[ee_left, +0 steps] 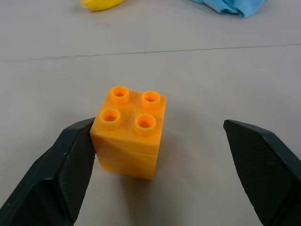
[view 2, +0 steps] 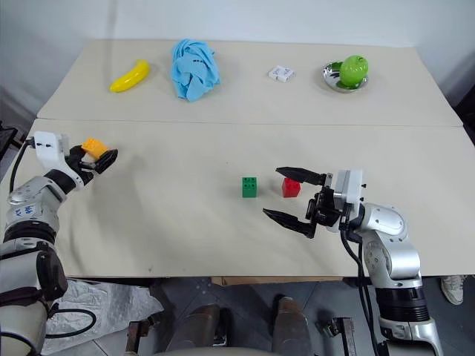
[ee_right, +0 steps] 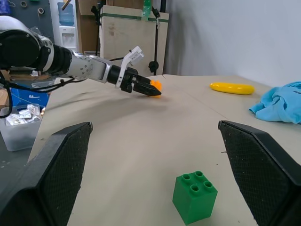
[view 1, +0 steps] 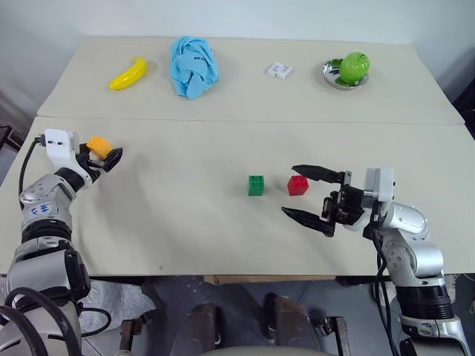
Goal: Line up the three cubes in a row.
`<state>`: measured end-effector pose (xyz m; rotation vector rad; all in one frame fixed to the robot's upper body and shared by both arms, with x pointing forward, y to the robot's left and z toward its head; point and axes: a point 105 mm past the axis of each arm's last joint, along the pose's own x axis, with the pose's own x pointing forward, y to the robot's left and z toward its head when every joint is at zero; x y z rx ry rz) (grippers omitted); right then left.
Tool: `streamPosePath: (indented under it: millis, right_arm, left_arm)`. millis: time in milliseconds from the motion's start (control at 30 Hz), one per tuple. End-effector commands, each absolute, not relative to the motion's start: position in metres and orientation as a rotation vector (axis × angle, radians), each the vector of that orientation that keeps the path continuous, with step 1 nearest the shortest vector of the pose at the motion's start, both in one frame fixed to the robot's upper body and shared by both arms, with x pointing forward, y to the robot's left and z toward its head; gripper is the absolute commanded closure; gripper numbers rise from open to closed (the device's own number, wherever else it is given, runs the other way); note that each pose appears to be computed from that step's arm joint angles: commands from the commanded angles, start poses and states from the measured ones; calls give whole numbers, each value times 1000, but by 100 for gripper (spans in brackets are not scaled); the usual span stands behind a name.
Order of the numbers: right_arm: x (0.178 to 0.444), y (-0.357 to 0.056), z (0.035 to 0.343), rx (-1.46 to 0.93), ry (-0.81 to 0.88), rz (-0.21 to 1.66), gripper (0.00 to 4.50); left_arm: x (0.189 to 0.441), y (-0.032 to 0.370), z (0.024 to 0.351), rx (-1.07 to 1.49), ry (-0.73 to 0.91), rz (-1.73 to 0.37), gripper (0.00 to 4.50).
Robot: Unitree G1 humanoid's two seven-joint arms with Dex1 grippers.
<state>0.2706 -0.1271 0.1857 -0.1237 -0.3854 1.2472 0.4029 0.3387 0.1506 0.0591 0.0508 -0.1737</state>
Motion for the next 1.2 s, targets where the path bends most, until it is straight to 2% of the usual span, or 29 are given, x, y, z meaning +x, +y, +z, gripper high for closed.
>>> streamPosePath:
  millis: [33,267,300,467,567,700,833,1200]
  right_arm:
    - [266,-129,195,-131,-424,1241,0]
    - [266,-137,196,-152,-404,1237,0]
    - [266,-139,196,-159,-400,1236,0]
    - [262,-147,195,-173,-376,1230,0]
    - [258,-152,194,-178,-359,1227,0]
    - [250,-162,195,-156,-345,1225,0]
    - [235,-175,186,-170,-259,1286,0]
    - [234,-184,176,-176,-226,1249,0]
  left_arm:
    - [403,345,162,96,19,-152,68]
    - [399,332,159,105,2,-266,290]
    - [398,328,163,122,-19,-302,302]
    - [392,269,186,161,-142,-710,302]
    - [378,226,172,255,-91,-1009,302]
    - [362,189,146,367,5,-1265,302]
    - [363,162,132,398,62,-1381,302]
    - [375,120,137,425,71,-1461,302]
